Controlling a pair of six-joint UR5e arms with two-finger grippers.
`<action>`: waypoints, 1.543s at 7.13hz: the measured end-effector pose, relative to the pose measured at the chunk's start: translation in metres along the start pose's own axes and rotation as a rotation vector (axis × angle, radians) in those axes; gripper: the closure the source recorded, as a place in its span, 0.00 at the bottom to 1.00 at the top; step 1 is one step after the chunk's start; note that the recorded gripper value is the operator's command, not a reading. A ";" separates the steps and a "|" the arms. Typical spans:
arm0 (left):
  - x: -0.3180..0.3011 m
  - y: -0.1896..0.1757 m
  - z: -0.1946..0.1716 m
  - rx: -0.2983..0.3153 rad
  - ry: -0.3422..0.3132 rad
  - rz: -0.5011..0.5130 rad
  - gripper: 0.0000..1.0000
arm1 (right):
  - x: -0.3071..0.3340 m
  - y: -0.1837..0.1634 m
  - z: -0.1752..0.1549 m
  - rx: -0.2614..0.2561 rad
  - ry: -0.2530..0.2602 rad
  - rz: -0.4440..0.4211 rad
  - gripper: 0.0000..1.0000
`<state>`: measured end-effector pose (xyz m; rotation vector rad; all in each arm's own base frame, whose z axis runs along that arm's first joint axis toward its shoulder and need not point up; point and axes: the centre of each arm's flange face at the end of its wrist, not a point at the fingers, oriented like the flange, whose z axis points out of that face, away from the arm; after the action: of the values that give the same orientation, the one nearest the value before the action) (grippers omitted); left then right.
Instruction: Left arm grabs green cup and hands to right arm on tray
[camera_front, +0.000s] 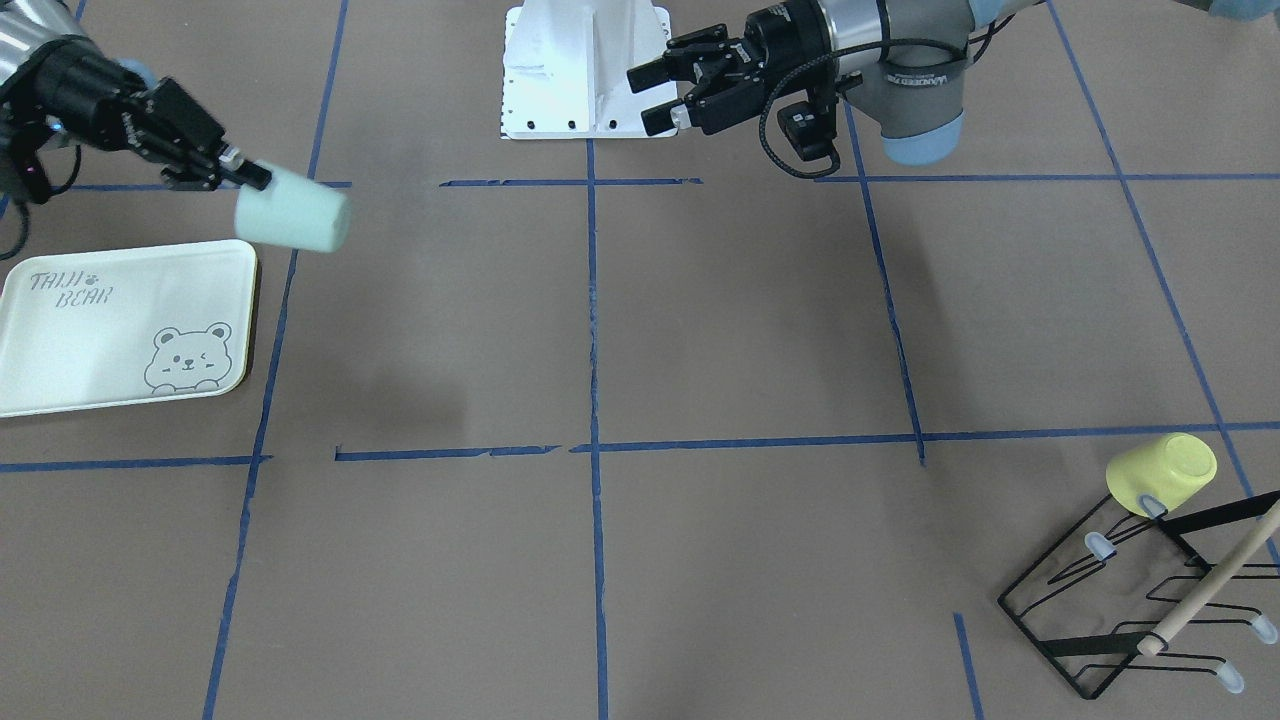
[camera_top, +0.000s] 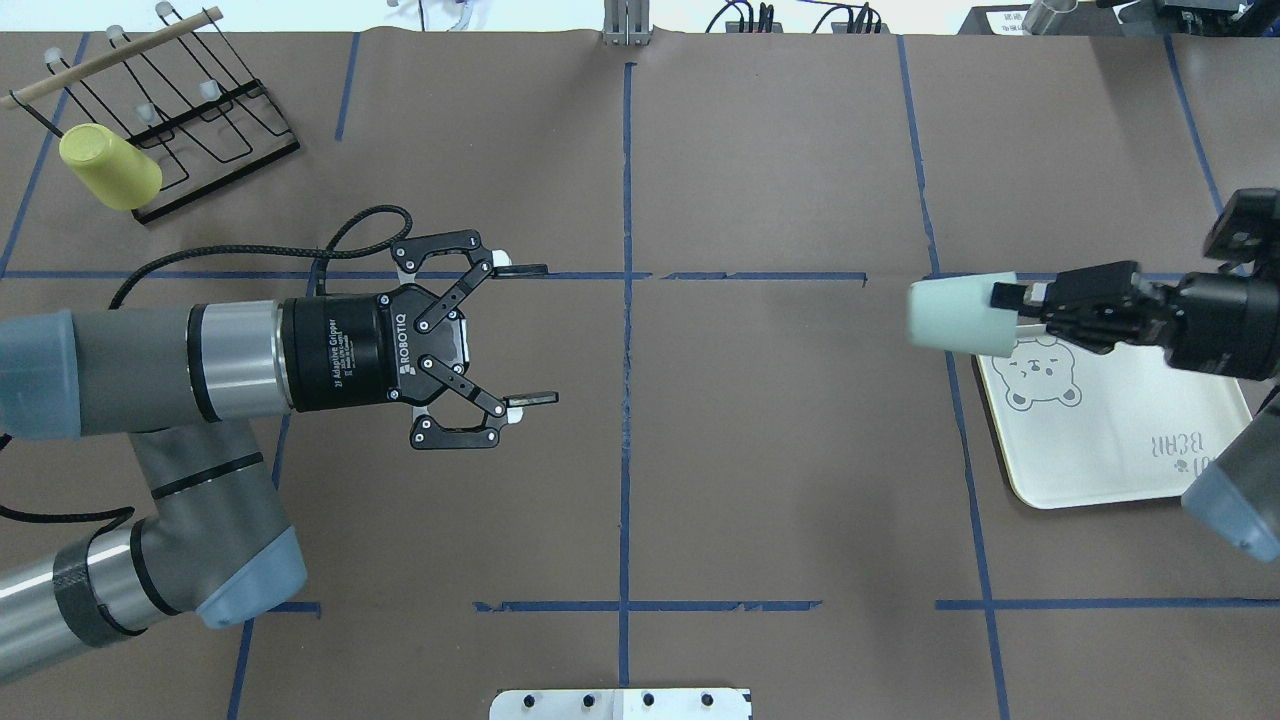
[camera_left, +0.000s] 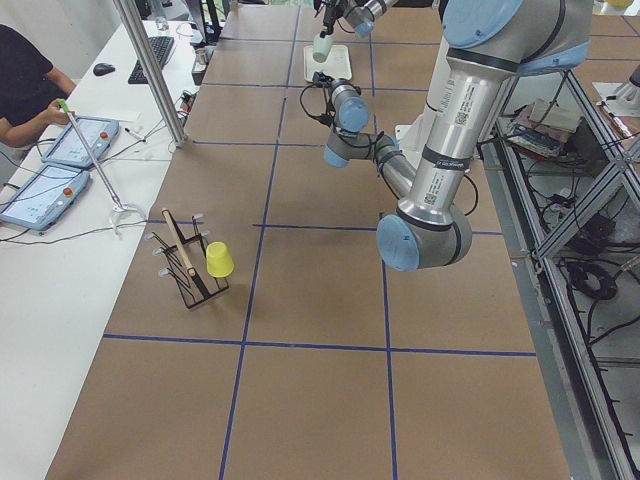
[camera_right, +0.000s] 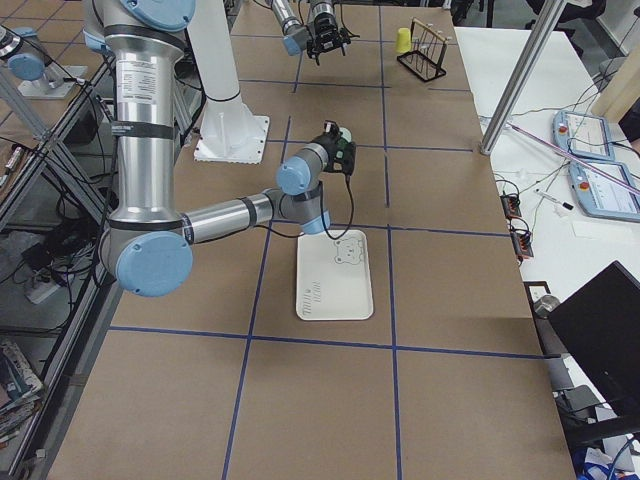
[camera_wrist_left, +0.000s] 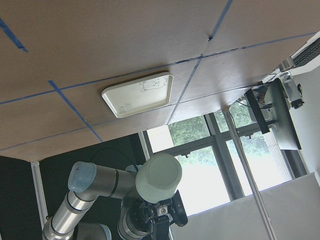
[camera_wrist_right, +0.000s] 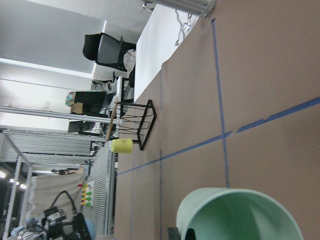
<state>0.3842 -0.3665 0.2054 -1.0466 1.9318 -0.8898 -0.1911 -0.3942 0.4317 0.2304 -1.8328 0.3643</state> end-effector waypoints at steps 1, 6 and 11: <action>0.011 -0.010 -0.002 0.075 -0.038 0.124 0.00 | 0.010 -0.041 -0.026 0.004 0.134 -0.016 1.00; 0.111 -0.073 -0.093 0.457 -0.228 0.582 0.00 | 0.071 -0.112 -0.095 -0.061 0.597 -0.124 1.00; 0.141 -0.111 -0.168 0.655 -0.325 0.790 0.00 | 0.073 -0.079 -0.056 -0.320 1.047 -0.382 0.98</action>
<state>0.2267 -0.5008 0.3382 -0.0082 1.4167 -0.7350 -0.1349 -0.4455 0.5261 0.1194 -0.7654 -0.0933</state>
